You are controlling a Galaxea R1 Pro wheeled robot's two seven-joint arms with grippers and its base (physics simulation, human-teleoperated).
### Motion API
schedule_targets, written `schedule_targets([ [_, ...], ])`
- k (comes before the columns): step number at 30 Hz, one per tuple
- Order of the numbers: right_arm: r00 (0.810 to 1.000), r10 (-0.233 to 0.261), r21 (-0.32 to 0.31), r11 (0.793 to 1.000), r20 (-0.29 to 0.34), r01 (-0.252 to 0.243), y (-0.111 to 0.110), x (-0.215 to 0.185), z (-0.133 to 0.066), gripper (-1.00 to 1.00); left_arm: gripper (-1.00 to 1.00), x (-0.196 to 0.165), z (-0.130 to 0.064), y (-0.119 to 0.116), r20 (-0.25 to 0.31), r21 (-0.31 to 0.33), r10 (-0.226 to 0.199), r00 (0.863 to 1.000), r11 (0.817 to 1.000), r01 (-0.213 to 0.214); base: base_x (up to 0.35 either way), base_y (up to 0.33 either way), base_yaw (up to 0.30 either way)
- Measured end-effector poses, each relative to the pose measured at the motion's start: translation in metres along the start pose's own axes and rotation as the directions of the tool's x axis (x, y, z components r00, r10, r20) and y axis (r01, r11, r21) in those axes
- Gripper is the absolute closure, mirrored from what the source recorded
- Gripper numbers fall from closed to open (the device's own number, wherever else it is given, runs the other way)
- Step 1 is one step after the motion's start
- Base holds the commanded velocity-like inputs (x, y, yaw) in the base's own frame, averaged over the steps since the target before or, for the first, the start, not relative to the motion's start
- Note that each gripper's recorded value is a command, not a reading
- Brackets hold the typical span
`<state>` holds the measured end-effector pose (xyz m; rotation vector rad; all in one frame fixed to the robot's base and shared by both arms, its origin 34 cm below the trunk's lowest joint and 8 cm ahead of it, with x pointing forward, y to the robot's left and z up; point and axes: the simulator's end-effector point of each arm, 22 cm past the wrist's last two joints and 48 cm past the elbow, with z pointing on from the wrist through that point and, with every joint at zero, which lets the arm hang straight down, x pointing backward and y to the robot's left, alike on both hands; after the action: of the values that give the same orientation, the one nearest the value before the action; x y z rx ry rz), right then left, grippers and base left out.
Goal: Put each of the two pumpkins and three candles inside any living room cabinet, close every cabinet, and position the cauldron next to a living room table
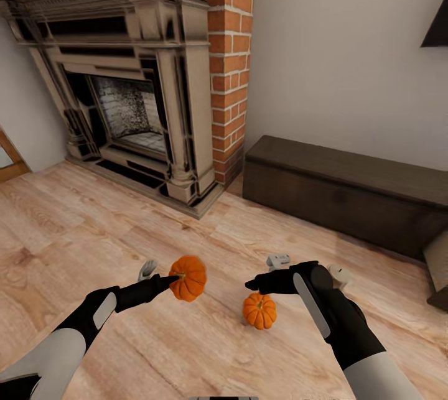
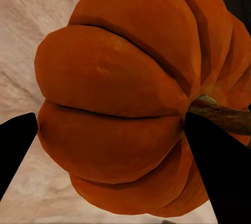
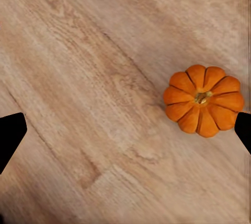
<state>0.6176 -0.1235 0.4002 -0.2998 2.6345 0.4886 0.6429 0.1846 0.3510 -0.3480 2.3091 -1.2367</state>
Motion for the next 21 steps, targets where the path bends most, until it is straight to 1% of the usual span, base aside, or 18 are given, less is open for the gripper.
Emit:
schedule_targets([
  [21, 1.0, -0.013, 0.004, 1.0, 0.026, 0.013, 0.004, -0.01, -0.012, -1.0, 1.0, -0.009, -0.005, -0.014, 0.017, 0.013, 0.021, 1.0, 1.0, -0.021, 0.0, 0.0, -0.185],
])
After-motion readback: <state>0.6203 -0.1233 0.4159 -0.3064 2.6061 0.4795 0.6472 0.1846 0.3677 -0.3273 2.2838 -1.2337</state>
